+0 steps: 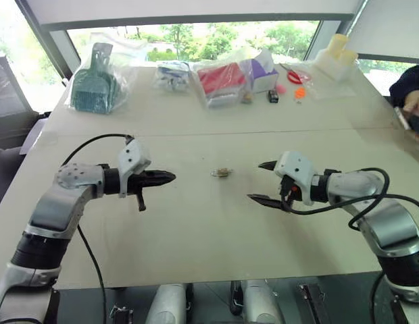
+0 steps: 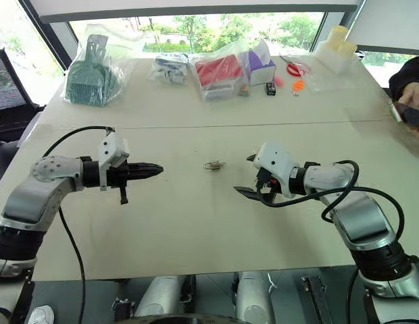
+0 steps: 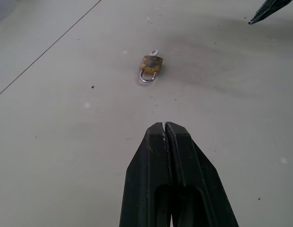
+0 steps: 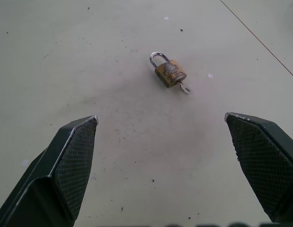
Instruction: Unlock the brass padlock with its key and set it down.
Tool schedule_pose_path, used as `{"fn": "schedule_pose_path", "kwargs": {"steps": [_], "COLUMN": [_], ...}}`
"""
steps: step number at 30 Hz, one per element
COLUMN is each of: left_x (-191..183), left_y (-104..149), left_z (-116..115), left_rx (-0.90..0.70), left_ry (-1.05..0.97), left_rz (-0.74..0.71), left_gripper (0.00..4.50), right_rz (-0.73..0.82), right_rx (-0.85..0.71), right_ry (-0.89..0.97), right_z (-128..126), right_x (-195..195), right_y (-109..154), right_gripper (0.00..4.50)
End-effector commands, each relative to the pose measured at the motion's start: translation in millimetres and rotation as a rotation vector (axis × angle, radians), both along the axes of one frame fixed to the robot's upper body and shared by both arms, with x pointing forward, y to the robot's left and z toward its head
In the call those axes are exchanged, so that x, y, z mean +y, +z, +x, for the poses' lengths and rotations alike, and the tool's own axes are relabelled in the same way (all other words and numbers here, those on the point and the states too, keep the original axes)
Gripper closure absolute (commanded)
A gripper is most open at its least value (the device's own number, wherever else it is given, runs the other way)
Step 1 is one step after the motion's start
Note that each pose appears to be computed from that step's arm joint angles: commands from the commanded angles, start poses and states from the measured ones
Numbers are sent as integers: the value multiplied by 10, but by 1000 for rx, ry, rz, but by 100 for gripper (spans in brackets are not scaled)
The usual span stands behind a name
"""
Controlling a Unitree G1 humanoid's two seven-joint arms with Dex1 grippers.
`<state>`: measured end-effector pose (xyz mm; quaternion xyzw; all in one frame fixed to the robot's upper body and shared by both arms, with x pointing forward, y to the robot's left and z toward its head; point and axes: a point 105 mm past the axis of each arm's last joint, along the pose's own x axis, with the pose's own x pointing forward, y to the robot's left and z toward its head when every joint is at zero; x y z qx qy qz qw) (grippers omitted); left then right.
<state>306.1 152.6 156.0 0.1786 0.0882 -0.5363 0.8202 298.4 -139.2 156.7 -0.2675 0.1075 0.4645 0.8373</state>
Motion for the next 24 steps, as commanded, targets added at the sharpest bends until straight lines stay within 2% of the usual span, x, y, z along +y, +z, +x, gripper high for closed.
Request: {"fn": "schedule_pose_path", "kwargs": {"steps": [1,16,24], "left_x": [-43,-113,-213], "left_y": [95,243,251], "left_z": [-24,48,161], "left_rx": [-15,-27,-33], "left_ry": [-46,-30,-42], "left_rz": [-4,-52,-53], "left_gripper": [450,450,450], "right_rz": [0,17,27], "right_rx": [-29,-51,-78], "right_ry": [38,58,60], "right_z": [4,34,64], "right_x": [44,126,191], "right_y": [95,167,173], "right_gripper": [2,2,2]}}
